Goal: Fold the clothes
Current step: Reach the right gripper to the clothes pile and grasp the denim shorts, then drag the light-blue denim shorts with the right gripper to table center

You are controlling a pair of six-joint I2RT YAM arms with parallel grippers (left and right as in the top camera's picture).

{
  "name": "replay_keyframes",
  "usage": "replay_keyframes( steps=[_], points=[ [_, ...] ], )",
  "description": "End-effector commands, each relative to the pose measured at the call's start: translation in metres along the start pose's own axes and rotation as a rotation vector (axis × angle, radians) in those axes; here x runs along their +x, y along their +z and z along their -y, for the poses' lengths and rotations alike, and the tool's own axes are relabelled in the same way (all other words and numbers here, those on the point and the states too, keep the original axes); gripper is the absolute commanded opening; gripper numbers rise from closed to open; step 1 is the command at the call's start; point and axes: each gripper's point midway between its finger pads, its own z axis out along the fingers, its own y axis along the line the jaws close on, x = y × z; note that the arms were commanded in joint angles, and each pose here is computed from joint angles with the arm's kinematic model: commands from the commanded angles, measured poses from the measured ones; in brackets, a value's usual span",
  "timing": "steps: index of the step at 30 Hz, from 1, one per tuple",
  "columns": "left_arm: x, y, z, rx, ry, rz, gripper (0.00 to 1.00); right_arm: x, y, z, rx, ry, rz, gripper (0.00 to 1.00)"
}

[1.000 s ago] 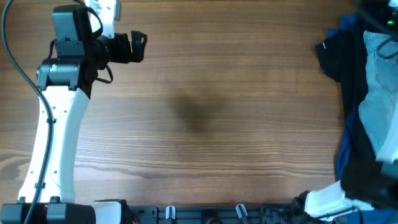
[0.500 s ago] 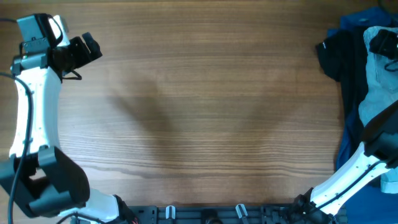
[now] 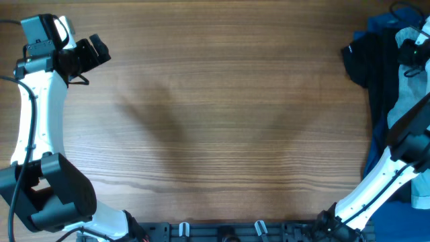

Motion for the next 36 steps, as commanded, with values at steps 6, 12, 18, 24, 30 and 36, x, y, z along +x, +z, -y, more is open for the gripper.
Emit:
replay_keyframes(
  steps=[6,12,18,24,30,36],
  points=[
    [-0.006,-0.002,0.002,0.010,-0.007,0.015,1.00,-0.041,-0.100,-0.155,-0.199,-0.131,0.091,0.07],
    [-0.009,-0.003,-0.009,-0.056,-0.008,0.030,1.00,0.055,-0.135,-0.413,-0.562,-0.307,-0.066,0.12],
    [-0.009,-0.003,-0.010,-0.056,-0.009,0.030,1.00,0.196,-0.144,-0.597,-0.731,-0.545,-0.087,0.12],
    [-0.009,-0.003,-0.010,-0.056,-0.009,0.030,1.00,0.222,-0.187,-0.636,-0.765,-0.702,0.021,0.73],
    [-0.009,-0.003,-0.009,-0.054,-0.005,0.030,1.00,0.119,-0.272,-0.551,-0.916,-0.606,0.042,0.88],
    [0.002,0.006,0.054,0.151,0.066,0.001,1.00,0.091,-0.197,-0.337,-0.438,-0.283,-0.290,0.54]
  ],
)
